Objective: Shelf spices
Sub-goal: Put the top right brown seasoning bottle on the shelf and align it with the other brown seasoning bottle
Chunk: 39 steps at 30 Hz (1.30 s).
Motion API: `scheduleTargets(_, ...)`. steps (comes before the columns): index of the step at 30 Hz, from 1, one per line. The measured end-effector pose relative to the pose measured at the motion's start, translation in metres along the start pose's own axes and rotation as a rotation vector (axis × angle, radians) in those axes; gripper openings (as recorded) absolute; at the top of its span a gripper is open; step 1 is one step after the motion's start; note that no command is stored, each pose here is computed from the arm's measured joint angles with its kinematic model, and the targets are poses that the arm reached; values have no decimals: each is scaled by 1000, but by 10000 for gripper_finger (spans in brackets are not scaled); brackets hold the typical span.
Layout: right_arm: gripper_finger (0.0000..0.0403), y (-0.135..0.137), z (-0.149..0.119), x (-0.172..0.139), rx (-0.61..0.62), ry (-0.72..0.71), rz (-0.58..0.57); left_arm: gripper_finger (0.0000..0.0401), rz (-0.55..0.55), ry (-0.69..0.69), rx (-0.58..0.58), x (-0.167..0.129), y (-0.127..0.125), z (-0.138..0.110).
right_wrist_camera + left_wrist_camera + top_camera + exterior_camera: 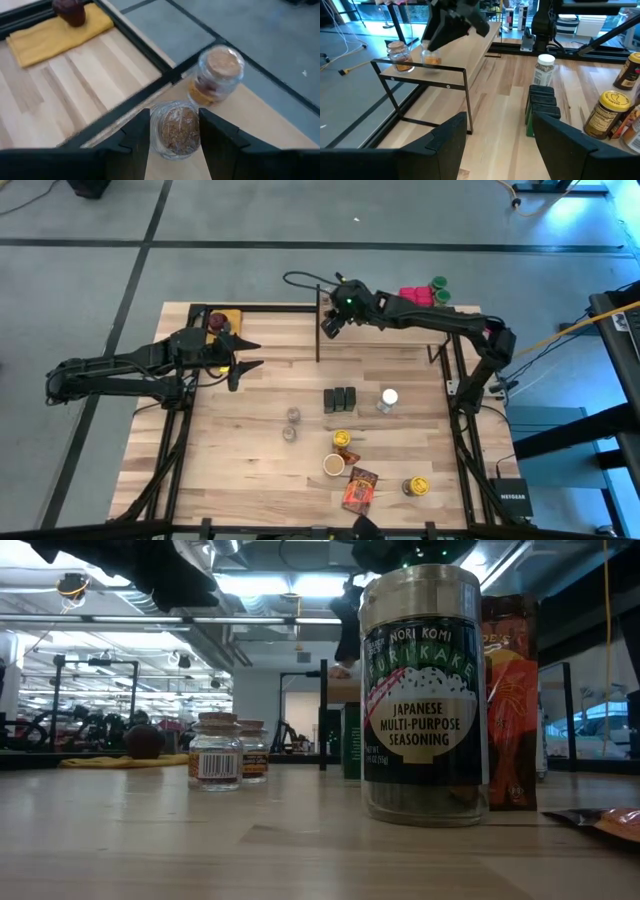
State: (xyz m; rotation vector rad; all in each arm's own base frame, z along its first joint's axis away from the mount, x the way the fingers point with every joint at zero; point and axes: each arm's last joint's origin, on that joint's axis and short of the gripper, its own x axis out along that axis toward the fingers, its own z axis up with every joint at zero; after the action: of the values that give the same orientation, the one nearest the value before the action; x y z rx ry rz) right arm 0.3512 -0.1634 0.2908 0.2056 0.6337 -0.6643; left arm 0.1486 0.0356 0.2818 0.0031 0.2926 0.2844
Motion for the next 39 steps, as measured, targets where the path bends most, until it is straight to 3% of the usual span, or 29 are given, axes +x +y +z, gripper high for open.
scheduleTargets(22,154,1,2,8,-14,-43,-37,219,0,1,-3,0,0,0)
scheduleTargets(32,246,1,5,8,-8,-72,-32,219,0,3,-3,0,0,0)
scheduleTargets(39,241,0,6,2,-36,-71,-33,219,0,5,-3,0,0,0)
